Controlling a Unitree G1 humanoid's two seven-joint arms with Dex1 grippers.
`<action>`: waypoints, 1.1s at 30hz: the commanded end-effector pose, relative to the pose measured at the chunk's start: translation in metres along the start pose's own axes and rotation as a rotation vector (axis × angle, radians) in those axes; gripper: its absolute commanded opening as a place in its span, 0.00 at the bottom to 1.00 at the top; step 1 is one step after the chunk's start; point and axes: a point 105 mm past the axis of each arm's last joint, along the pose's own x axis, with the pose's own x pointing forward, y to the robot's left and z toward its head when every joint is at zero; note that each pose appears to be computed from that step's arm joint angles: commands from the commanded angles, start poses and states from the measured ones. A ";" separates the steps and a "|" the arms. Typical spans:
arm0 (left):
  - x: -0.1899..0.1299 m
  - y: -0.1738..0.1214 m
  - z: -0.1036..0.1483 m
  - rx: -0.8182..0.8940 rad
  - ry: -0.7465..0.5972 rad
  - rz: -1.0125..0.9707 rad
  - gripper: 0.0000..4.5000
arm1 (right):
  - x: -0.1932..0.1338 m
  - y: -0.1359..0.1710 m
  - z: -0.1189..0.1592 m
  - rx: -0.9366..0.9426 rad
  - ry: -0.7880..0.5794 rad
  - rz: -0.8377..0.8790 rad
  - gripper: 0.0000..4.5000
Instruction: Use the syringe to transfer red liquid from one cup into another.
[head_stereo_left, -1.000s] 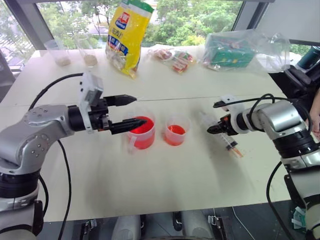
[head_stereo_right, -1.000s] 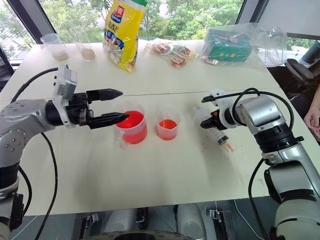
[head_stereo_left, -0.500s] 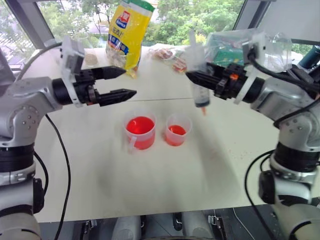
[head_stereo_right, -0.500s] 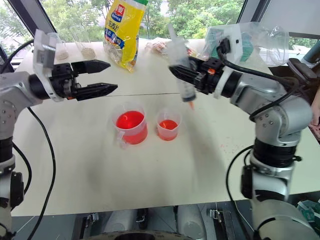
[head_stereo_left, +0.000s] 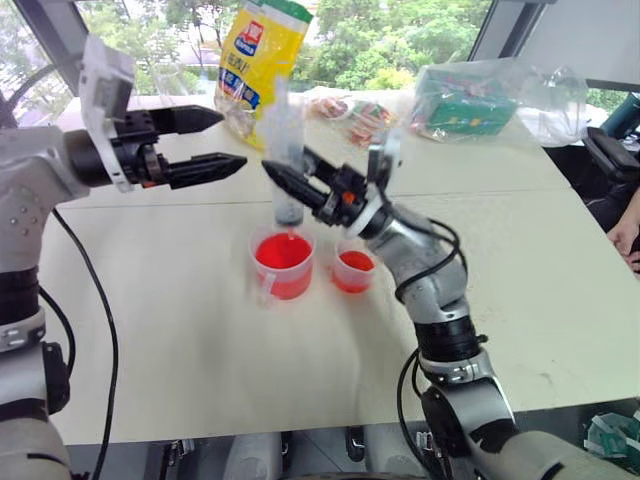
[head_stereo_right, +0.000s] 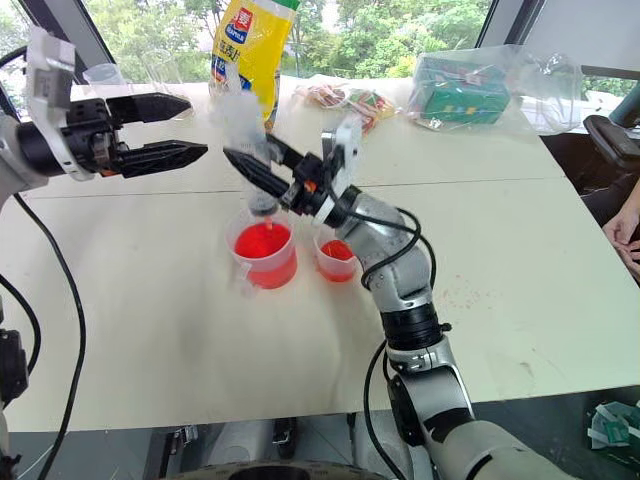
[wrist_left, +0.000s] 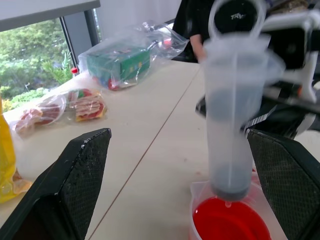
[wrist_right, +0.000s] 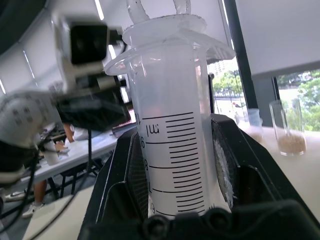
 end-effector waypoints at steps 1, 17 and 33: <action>-0.006 -0.002 0.012 0.045 -0.012 0.004 1.00 | 0.003 0.012 0.001 -0.037 -0.040 0.049 0.31; 0.026 -0.007 0.000 0.045 -0.030 -0.090 1.00 | -0.004 0.024 -0.026 -0.027 0.056 0.106 0.31; -0.004 -0.008 -0.005 0.064 0.075 -0.101 1.00 | -0.003 0.021 -0.028 -0.007 0.079 0.108 0.31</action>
